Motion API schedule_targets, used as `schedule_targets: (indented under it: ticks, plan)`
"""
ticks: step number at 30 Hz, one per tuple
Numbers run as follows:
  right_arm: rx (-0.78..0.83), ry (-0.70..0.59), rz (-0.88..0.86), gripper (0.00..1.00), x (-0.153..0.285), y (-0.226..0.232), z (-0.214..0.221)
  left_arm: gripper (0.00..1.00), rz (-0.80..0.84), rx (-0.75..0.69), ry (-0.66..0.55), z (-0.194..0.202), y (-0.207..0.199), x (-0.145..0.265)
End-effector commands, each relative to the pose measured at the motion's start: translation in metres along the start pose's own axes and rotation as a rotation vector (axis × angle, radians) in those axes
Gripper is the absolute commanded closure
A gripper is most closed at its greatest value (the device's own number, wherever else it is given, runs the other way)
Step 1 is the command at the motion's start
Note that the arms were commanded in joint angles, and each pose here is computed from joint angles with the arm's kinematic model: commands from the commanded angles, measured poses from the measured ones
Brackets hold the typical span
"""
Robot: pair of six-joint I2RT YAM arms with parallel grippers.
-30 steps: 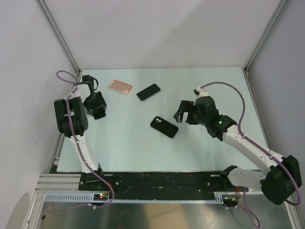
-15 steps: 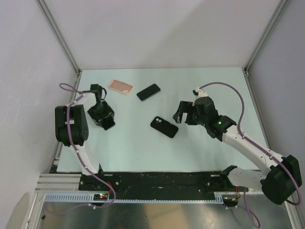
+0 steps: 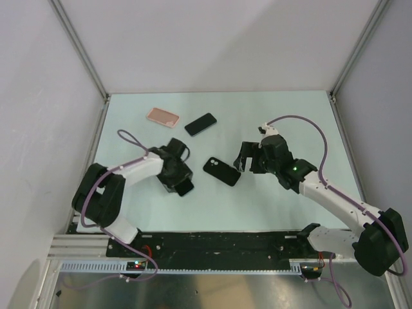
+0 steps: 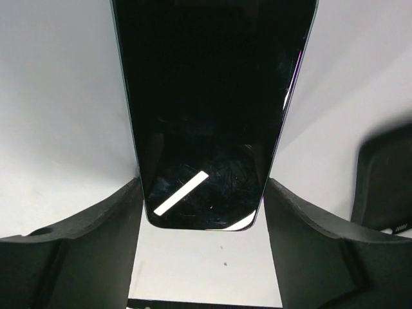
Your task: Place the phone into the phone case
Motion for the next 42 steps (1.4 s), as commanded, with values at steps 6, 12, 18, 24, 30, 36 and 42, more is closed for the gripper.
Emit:
schedule_targets:
  ticks: [6, 12, 18, 24, 30, 36, 42]
  plan:
    - [0.001, -0.004, -0.009, 0.00, 0.000, 0.001, 0.009, 0.36, 0.141, 0.052, -0.045, 0.063, -0.062, 0.024]
    - [-0.006, 0.018, -0.024, 0.00, -0.005, -0.001, 0.020, 0.29, 0.187, -0.045, -0.026, 0.074, -0.083, 0.031]
    - [-0.032, 0.046, -0.069, 0.00, -0.008, 0.001, 0.033, 0.24, 0.204, -0.097, -0.047, 0.072, -0.084, 0.036]
    - [-0.090, 0.109, -0.277, 0.00, -0.011, 0.027, 0.067, 0.26, 0.224, -0.118, -0.043, 0.072, -0.089, 0.038]
    - [-0.111, 0.127, -0.436, 0.04, -0.015, 0.048, 0.102, 0.26, 0.248, -0.143, -0.017, 0.076, -0.096, 0.041]
    - [-0.135, 0.172, -0.535, 0.10, -0.031, 0.064, 0.121, 0.26, 0.255, -0.151, 0.001, 0.080, -0.094, 0.040]
    - [-0.139, 0.172, -0.574, 0.26, -0.040, 0.066, 0.123, 0.27, 0.250, -0.162, 0.008, 0.080, -0.086, 0.038]
Point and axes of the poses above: each gripper's point midway between its finger pads, its own x axis back along the fingers, its own y axis along the line the jaws close on, z = x × y, the point moved 1 cm from there along x, back along the fingers, and after that the axes turned 11 degrees about -x, right-handed, at the moved point
